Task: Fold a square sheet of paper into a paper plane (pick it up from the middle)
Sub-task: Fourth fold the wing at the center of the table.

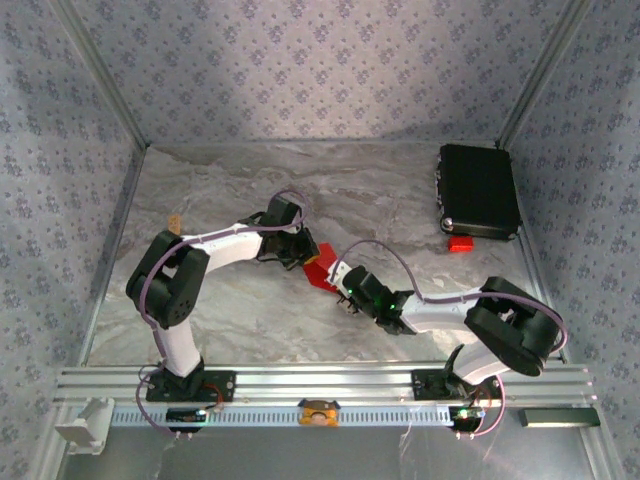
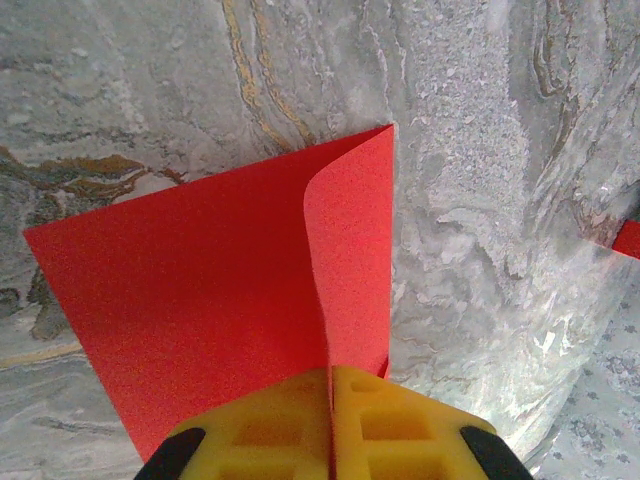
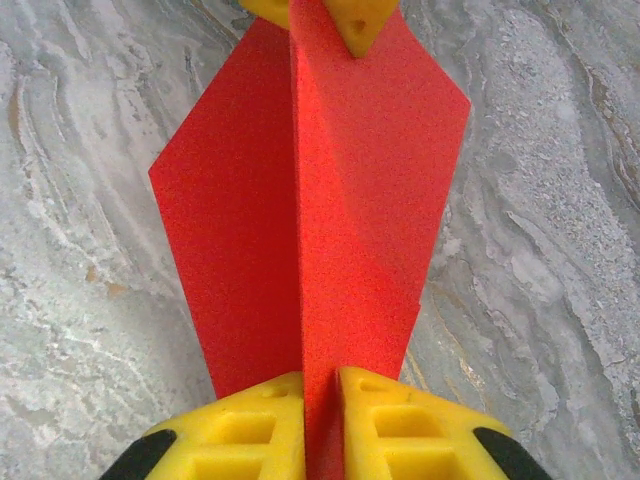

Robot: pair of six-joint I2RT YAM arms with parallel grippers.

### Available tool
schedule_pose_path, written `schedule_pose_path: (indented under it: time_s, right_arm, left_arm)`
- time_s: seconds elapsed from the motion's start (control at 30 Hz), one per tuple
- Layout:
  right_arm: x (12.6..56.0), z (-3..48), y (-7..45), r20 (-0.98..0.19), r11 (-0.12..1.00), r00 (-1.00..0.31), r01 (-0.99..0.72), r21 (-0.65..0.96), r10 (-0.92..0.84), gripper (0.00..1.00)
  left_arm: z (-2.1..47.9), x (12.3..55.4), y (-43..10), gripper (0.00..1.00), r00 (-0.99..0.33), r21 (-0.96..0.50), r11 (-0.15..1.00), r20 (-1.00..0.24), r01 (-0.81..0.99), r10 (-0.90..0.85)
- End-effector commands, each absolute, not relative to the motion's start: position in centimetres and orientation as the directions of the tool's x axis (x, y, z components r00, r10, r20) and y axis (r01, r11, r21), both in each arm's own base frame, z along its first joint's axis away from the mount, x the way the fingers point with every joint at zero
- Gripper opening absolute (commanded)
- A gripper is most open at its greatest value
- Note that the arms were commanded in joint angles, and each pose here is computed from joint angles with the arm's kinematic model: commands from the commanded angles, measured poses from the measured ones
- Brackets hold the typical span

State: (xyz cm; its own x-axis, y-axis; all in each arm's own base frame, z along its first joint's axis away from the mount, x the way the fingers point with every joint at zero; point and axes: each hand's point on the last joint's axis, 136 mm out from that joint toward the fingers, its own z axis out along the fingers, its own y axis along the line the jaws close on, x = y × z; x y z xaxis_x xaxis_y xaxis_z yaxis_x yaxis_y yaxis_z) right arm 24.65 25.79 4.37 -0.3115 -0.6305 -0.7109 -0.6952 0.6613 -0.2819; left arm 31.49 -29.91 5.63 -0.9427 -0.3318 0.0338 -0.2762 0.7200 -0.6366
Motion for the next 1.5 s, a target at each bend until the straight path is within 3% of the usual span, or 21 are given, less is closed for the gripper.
schedule_pose_path:
  time_s: [0.0,0.2,0.37,0.6,0.77,0.93,1.23,1.47]
  right_arm:
    - [25.1,4.9,26.0,-0.719,0.677,-0.317,-0.680,-0.282,-0.618,0.14]
    - [25.1,4.7,26.1,-0.716,0.680,-0.329,-0.681,-0.272,-0.616,0.06]
    - [25.1,4.6,26.4,-0.726,0.705,-0.374,-0.676,-0.212,-0.577,0.01]
    - [25.5,3.7,27.3,-0.730,0.757,-0.522,-0.653,0.009,-0.441,0.00]
    - [25.7,3.4,27.5,-0.710,0.769,-0.627,-0.609,0.192,-0.319,0.00]
    - [26.0,3.4,27.5,-0.660,0.744,-0.725,-0.550,0.378,-0.200,0.00]
    - [26.6,3.6,27.5,-0.564,0.692,-0.822,-0.453,0.563,-0.079,0.00]
    - [27.0,3.2,27.3,-0.490,0.665,-0.871,-0.386,0.639,-0.035,0.00]
  left_arm:
    - [6.4,31.9,-30.3,0.08,-0.946,-0.651,0.710,0.037,-0.266,-0.321]
    - [6.5,31.9,-30.3,0.08,-0.947,-0.653,0.709,0.034,-0.264,-0.321]
    - [6.9,32.1,-30.2,0.14,-0.947,-0.656,0.711,0.015,-0.252,-0.322]
    - [8.1,32.1,-27.8,0.48,-0.930,-0.613,0.746,-0.047,-0.262,-0.365]
    - [8.9,32.1,-26.4,0.56,-0.910,-0.624,0.733,-0.085,-0.270,-0.407]
    - [9.0,32.2,-26.8,0.51,-0.916,-0.649,0.719,-0.086,-0.248,-0.392]
    - [7.8,31.8,-29.2,0.21,-0.944,-0.683,0.698,-0.039,-0.215,-0.328]
    - [6.1,31.5,-30.7,0.13,-0.959,-0.665,0.716,0.000,-0.213,-0.285]
